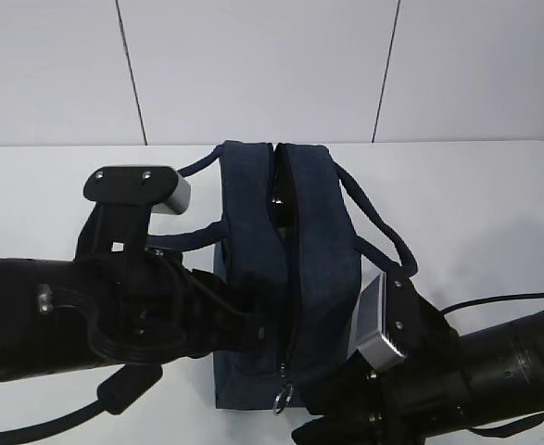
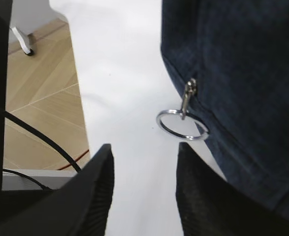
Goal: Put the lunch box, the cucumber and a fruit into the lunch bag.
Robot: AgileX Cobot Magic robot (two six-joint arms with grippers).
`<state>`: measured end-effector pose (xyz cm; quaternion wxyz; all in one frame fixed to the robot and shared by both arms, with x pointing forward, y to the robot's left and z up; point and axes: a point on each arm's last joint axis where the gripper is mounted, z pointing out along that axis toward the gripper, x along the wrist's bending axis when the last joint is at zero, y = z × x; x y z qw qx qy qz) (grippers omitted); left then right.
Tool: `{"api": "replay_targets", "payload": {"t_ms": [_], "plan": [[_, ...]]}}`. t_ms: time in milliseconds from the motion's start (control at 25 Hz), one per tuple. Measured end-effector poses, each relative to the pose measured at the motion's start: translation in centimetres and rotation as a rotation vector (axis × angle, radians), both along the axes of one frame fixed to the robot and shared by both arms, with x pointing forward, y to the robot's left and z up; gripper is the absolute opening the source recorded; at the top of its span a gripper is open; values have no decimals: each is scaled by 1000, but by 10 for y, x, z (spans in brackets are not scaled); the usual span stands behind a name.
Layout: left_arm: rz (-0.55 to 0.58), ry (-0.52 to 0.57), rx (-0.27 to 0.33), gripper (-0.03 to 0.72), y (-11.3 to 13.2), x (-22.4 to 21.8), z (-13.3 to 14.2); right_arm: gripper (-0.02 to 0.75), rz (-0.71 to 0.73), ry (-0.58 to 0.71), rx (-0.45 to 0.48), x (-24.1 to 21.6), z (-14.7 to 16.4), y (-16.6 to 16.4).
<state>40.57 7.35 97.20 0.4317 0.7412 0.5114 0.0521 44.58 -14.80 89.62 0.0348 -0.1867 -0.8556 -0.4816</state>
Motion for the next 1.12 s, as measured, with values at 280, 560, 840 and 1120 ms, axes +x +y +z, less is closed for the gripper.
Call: {"api": "replay_targets", "payload": {"t_ms": [280, 560, 840, 1120], "plan": [[-4, -10, -23, 3, -7, 4, 8, 302, -6, -16, -3, 5, 2, 1], [-11, 5, -11, 3, -8, 4, 3, 302, -43, -49, -50, 17, 4, 1], [-11, 5, -11, 3, -8, 4, 3, 302, -65, -61, -82, 23, 4, 1], [-11, 5, -11, 3, -8, 4, 3, 304, -95, -91, -109, 35, 8, 2]]}}
